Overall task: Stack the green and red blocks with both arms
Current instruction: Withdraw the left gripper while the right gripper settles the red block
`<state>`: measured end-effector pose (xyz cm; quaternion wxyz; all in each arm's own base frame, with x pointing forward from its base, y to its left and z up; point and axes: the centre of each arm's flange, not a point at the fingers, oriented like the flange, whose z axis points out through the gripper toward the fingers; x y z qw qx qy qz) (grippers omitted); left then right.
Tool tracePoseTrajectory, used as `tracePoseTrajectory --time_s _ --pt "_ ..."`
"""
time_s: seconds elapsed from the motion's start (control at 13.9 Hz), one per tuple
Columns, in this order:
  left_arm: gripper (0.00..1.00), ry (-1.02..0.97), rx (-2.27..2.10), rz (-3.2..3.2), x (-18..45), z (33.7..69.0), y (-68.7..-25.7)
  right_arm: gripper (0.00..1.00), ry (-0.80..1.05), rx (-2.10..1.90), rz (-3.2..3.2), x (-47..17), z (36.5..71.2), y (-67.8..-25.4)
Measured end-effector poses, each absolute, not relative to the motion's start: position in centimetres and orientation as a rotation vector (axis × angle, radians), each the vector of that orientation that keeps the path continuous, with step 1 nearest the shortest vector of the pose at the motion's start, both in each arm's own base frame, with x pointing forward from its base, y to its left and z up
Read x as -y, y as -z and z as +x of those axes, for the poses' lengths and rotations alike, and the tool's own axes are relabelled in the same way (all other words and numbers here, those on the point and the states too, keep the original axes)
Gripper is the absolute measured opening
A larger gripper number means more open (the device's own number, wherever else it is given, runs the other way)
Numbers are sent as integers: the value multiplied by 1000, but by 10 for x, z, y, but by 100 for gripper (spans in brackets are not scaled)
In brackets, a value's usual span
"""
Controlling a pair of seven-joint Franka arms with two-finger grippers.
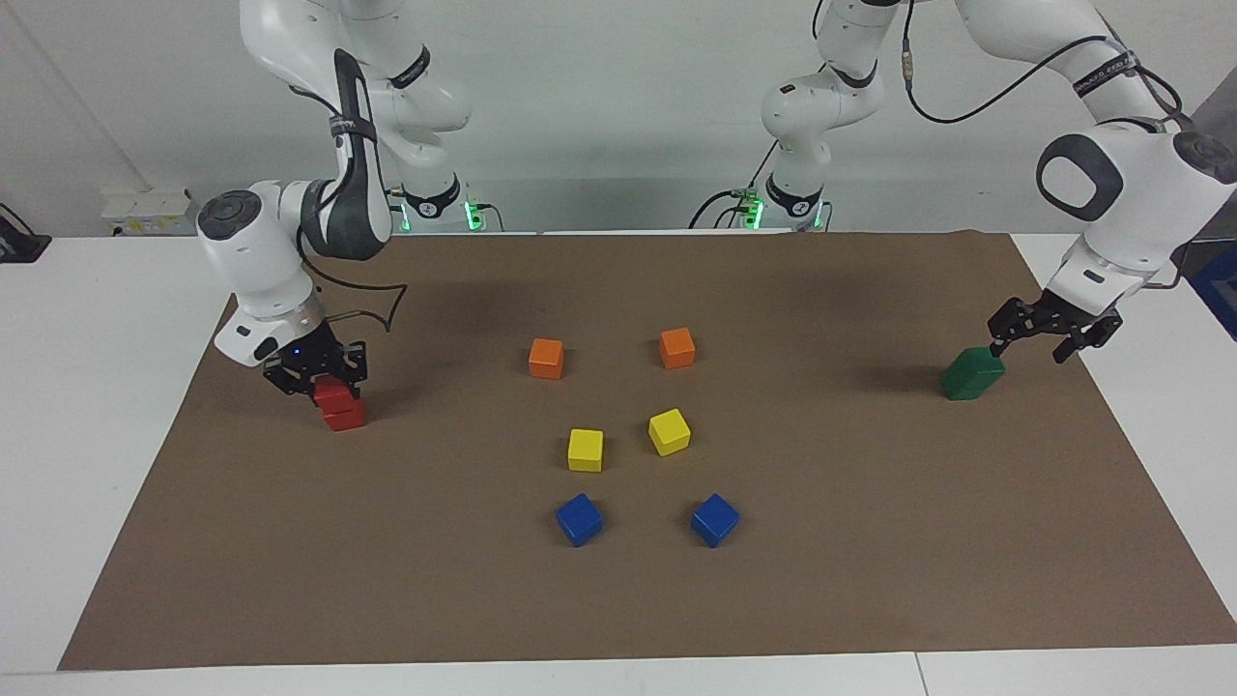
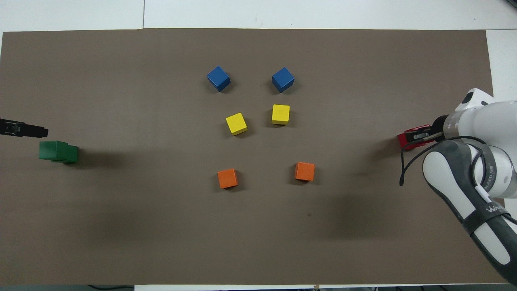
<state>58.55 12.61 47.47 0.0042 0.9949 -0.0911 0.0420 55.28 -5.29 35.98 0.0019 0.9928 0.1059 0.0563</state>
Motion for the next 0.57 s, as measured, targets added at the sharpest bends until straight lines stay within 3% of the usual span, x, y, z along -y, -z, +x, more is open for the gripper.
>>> tracePoseTrajectory --time_s 0.57 --pt "100 -63 16 3121 -43 579 -585 55 -193 -349 3105 67 552 -359"
